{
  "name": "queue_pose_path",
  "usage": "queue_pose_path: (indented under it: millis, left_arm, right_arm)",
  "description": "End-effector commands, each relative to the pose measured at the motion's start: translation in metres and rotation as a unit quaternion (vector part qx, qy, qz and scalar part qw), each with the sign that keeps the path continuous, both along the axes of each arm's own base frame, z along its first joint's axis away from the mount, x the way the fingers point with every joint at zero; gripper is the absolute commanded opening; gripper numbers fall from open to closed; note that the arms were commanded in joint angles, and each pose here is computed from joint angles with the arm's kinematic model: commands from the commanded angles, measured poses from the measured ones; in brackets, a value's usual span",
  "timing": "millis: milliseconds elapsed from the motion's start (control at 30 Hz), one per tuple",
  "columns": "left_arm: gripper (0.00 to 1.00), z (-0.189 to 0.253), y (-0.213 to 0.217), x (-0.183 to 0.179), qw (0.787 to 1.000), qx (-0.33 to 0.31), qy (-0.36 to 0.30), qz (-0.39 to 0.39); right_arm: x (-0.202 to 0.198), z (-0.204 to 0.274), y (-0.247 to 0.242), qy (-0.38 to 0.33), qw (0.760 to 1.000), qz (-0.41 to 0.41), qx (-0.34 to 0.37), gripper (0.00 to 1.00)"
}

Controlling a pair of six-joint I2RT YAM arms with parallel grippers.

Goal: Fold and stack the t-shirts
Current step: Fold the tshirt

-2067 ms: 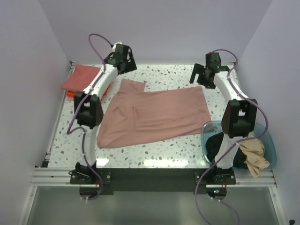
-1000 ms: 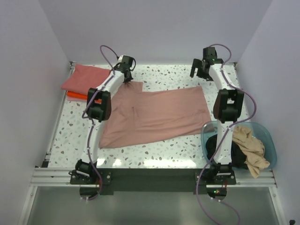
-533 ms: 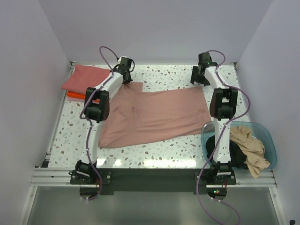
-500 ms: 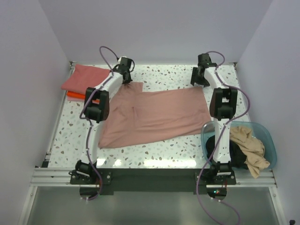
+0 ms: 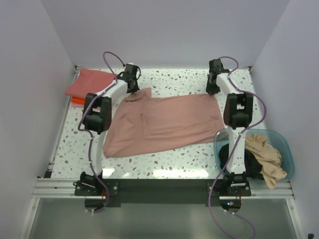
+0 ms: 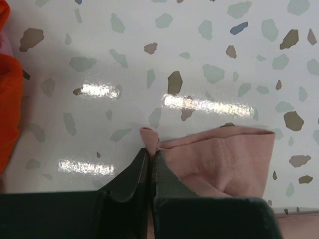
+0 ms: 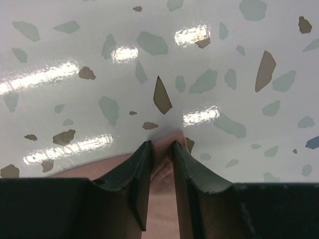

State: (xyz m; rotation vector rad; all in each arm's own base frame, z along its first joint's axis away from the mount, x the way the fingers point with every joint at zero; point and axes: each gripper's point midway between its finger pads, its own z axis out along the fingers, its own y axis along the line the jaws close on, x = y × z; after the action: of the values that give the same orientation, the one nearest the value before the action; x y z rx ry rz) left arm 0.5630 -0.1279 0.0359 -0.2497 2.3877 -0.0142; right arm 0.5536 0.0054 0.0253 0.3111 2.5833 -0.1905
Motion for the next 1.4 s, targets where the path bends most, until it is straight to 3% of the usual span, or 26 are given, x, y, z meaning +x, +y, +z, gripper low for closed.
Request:
queue_pose_path:
  millis: [0,133,433,1367]
  left_arm:
    - [0.00,0.066,-0.002,0.019,0.996,-0.011,-0.086,-0.010]
    - [0.00,0.083,-0.004,0.019,0.995,-0.010,-0.102,-0.019]
    - [0.00,0.097,-0.008,-0.024,0.991,-0.029,-0.126,-0.033]
    - [0.00,0.111,0.017,-0.178,0.985,-0.089,-0.150,0.007]
  right_arm:
    - [-0.011,0.011,-0.003,0.008,1.000,-0.006,-0.010,0.21]
    - [-0.007,0.025,-0.003,-0.007,1.000,-0.003,-0.018,0.00]
    - [-0.017,0.063,0.003,-0.060,0.998,0.003,-0.002,0.00]
    - [-0.064,0.083,-0.004,-0.040,0.999,0.022,-0.022,0.00]
